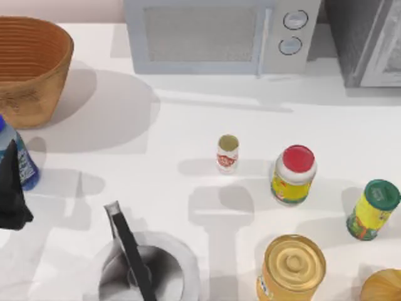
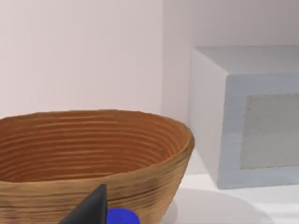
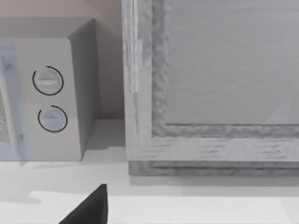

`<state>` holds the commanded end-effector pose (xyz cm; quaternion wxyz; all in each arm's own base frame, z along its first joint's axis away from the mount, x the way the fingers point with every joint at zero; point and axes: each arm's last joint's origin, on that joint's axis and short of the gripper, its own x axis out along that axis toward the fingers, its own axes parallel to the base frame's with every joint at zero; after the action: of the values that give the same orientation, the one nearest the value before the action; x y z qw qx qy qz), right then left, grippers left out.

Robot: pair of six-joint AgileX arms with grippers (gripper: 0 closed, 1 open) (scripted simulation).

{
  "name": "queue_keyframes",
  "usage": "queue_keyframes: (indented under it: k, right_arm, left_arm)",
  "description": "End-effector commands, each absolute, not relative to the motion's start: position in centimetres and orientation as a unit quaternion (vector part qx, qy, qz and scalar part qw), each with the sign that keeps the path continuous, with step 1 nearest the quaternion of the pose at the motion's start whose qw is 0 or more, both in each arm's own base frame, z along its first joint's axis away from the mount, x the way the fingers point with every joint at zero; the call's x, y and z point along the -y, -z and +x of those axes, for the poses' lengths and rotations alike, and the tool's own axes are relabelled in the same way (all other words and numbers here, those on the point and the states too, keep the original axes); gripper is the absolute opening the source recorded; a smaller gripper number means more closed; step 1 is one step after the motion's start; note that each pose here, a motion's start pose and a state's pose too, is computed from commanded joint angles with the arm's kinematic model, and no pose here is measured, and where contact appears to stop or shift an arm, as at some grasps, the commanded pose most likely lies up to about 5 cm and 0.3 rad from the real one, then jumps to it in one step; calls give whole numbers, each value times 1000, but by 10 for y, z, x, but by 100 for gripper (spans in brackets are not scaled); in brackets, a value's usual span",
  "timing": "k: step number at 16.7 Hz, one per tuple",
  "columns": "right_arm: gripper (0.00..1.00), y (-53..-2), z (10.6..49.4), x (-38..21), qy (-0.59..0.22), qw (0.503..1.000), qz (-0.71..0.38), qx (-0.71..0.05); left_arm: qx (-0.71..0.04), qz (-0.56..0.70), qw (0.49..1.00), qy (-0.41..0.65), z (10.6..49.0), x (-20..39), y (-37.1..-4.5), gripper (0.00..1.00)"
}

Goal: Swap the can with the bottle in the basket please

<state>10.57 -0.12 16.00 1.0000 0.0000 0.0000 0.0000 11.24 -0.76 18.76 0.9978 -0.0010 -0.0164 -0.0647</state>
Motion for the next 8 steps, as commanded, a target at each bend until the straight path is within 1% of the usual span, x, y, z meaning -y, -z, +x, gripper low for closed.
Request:
queue_keyframes:
  k: [4,8]
  right_arm:
    - [100,-160,106,1,0,1000,0,0]
    - [100,-160,106,1,0,1000,0,0]
  left_arm:
    - [1,0,1000,5,106,2,-162,100]
    - [0,0,1000,0,106,1,-160,100]
